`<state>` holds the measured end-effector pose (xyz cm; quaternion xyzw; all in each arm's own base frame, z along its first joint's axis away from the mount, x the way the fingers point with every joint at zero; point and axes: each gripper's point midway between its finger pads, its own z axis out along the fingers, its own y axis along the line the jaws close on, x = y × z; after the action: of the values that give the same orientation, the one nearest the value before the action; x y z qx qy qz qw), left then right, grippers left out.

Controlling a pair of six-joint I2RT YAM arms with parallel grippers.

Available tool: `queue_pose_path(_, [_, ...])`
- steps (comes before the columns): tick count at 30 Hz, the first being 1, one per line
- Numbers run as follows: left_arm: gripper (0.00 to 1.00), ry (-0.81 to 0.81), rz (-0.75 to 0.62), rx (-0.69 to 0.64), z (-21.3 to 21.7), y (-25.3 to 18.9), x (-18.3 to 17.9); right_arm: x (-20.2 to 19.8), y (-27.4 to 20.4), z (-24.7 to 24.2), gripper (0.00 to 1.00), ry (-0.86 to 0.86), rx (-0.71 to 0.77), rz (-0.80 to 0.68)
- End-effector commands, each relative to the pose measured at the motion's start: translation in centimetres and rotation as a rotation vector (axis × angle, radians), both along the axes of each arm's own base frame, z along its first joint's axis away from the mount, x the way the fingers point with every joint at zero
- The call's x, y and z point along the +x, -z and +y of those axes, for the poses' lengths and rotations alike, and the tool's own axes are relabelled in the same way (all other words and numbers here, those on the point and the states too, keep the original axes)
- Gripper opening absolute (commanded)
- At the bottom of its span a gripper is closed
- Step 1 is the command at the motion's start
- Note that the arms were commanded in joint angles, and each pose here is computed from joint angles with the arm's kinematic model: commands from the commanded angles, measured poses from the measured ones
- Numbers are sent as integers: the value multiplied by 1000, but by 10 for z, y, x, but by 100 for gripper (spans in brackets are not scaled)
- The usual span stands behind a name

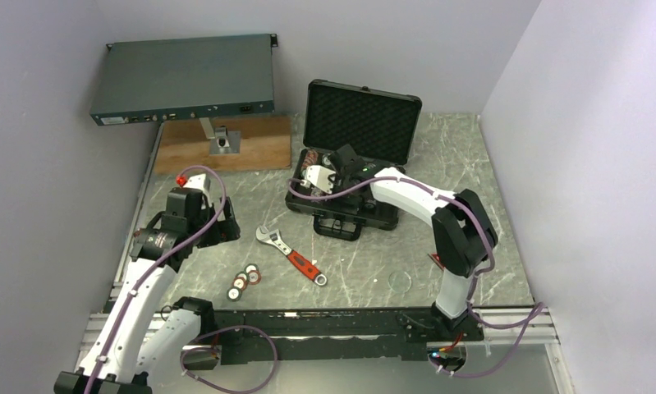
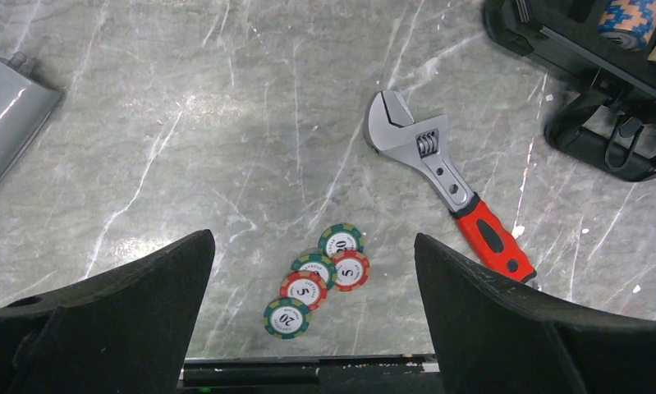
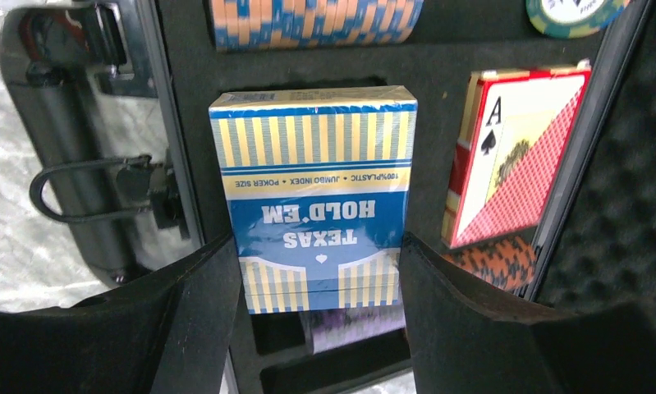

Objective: Pack up texas hold em set

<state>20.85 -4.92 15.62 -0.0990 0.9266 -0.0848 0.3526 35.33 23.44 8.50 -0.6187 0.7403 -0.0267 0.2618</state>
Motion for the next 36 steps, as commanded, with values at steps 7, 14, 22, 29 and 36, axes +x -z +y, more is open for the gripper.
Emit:
queue_pose_path(7, [99,-18,-10,3,1,-8,5,31,-11,32,0,-54,95,-55])
queue_pose_path(14, [99,-17,-12,2,1,-8,6,6,0,16,0,-49,69,34])
queue_pose_path(22, [99,-10,-20,-1,0,-10,5,-8,2,-13,0,25,6,63])
queue_pose_path(29, [99,-9,-22,-2,0,-11,5,-6,19,-16,0,84,-16,98])
queue_pose_path(36, [99,-9,-24,-4,-1,-11,5,16,-2,-7,75,147,37,12])
